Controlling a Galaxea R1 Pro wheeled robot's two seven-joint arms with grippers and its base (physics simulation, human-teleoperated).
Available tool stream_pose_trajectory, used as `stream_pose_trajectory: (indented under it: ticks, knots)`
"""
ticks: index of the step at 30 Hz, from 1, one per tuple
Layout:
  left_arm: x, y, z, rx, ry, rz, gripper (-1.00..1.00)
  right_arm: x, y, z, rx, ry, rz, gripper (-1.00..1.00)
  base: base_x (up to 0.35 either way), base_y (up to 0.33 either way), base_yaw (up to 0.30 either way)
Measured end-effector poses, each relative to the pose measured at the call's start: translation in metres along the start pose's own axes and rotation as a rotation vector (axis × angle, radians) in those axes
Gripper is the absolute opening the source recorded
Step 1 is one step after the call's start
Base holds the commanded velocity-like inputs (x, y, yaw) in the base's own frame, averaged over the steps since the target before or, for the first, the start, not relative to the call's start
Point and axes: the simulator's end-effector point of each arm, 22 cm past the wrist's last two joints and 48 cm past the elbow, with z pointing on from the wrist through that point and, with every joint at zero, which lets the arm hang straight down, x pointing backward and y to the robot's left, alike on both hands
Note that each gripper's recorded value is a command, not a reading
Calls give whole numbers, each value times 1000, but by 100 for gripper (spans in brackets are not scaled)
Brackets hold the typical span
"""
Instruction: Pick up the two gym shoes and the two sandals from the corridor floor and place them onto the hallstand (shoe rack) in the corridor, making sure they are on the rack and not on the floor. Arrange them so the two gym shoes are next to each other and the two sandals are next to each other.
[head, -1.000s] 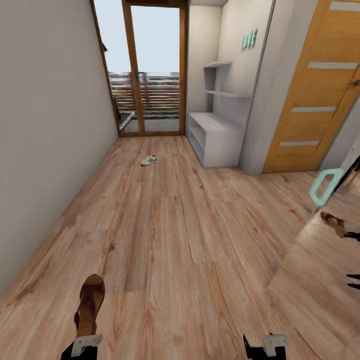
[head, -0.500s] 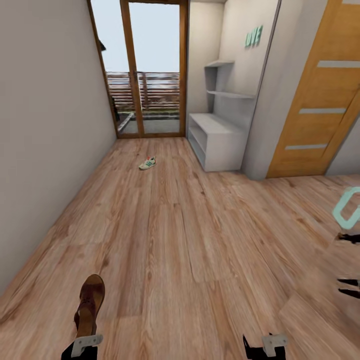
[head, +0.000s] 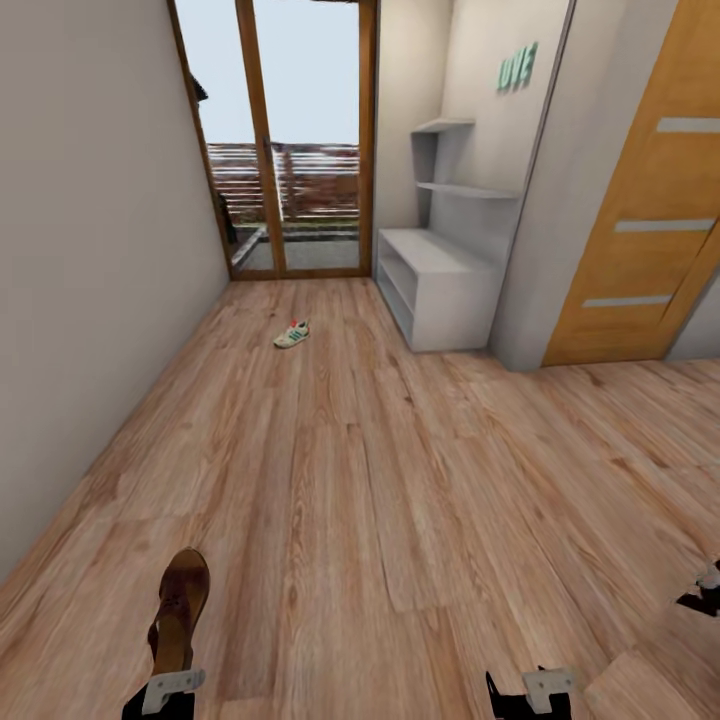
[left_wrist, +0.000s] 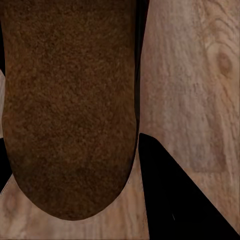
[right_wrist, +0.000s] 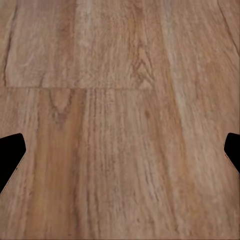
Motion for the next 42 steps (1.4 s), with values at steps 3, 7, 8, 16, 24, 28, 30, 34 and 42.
stream_pose_trajectory:
  ticks: [3,7,8,16,24,28,30,34,42]
  knots:
    - [0,0,0,0,0,0,-100,0,0,0,0,0,0,100,340,0,0]
    - [0,0,0,0,0,0,-100,0,0,0,1,0,0,100,340,0,0]
    - [0,0,0,0,0,0,-100,0,0,0,1,0,0,100,340,0,5]
    - [0,1,0,-1,0,2,-100,0,-1,0,6,0,2,100,339,0,138]
    - [0,1,0,-1,-1,1,-100,0,-2,0,7,0,3,100,339,0,182]
    - [0,1,0,-1,0,2,-100,0,-1,0,5,0,2,100,339,0,33]
    - [0,1,0,0,0,2,-100,2,-2,0,3,4,-1,100,340,0,7]
    - [0,0,0,0,0,2,-100,8,-5,-2,4,16,-4,100,340,0,3]
    - [0,0,0,1,0,1,-100,10,-3,-3,1,23,-5,100,340,0,0]
